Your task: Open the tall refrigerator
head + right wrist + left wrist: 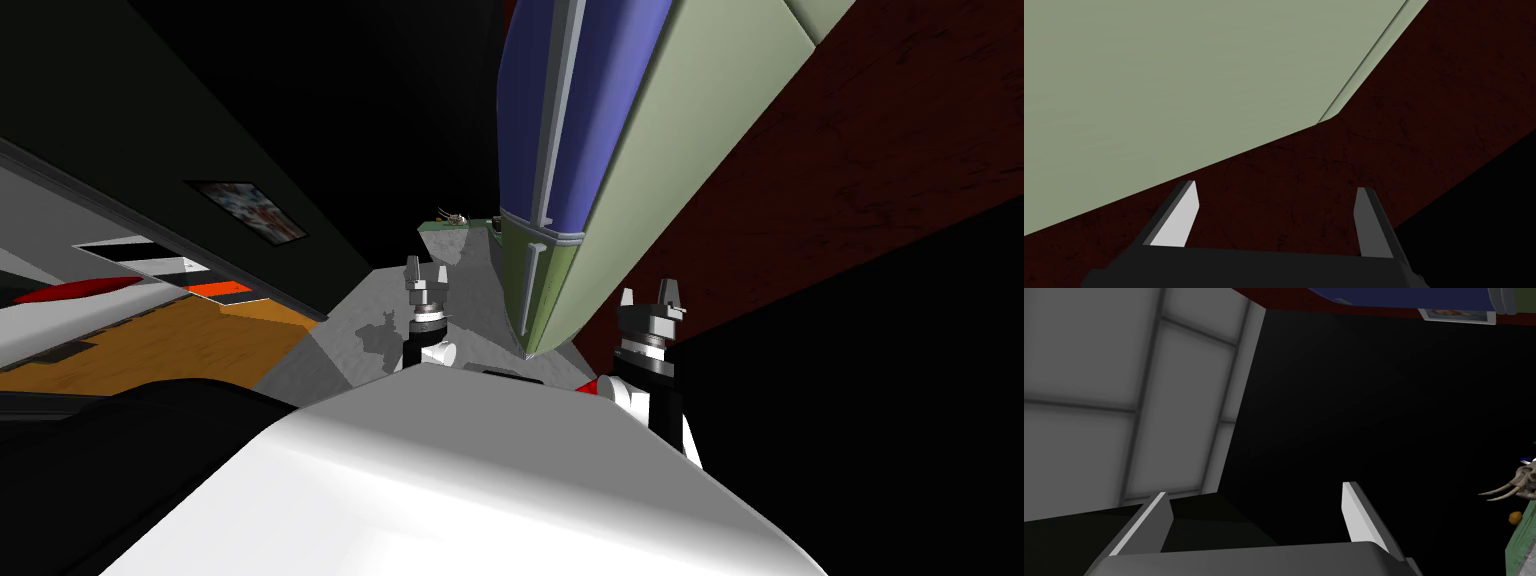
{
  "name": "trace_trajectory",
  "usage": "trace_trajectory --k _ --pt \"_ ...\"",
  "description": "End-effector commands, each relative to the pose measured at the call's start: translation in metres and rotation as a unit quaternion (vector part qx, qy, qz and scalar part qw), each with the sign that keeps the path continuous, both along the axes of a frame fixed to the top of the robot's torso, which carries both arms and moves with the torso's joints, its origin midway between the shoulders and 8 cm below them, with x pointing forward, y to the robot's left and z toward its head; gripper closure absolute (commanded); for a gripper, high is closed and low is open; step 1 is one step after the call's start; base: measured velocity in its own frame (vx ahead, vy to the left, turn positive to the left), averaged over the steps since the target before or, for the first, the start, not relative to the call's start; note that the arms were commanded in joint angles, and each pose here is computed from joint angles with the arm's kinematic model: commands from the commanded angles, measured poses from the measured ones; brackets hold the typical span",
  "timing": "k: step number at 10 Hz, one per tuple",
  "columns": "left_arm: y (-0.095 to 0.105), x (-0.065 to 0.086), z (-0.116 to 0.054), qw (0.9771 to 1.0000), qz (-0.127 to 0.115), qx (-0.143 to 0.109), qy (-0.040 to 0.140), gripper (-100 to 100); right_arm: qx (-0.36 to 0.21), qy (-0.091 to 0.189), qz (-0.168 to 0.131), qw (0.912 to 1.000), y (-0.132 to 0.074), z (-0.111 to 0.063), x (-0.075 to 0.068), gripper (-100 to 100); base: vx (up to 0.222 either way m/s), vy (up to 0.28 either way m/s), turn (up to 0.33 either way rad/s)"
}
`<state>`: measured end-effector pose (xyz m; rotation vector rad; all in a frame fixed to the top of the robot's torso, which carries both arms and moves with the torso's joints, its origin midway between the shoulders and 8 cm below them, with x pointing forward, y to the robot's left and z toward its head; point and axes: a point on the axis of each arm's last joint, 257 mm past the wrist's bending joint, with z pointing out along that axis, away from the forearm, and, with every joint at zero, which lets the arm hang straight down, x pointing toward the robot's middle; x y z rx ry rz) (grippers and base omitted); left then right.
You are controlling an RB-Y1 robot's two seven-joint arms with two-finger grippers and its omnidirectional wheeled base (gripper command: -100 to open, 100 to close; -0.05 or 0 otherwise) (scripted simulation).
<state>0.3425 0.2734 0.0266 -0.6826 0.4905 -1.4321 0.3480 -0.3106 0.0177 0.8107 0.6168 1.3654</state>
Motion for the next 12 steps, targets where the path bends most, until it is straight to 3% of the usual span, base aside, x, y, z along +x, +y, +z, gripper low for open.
trace_trajectory --k 1,9,10,12 --pt "0.0 0.0 0.0 1.0 0.0 0.0 0.0 0 0.0 0.0 0.0 1.0 0.0 0.0 0.0 0 0.0 0.0 0.0" --pt "0.0 -0.0001 0.0002 1.0 0.0 0.0 0.0 0 0.0 0.0 0.0 1.0 0.0 0.0002 -0.0001 0 0.0 0.0 0.0" --pt "0.0 -0.0001 0.0002 1.0 0.0 0.0 0.0 0 -0.019 0.0 0.003 0.9998 0.0024 0.0022 0.001 -100 0.016 0.008 -0.018" --pt "0.0 0.0 -0.0001 1.0 0.0 0.0 0.0 0 -0.054 -0.002 0.005 0.9985 0.0057 0.0068 0.0026 -100 0.026 0.017 -0.039"
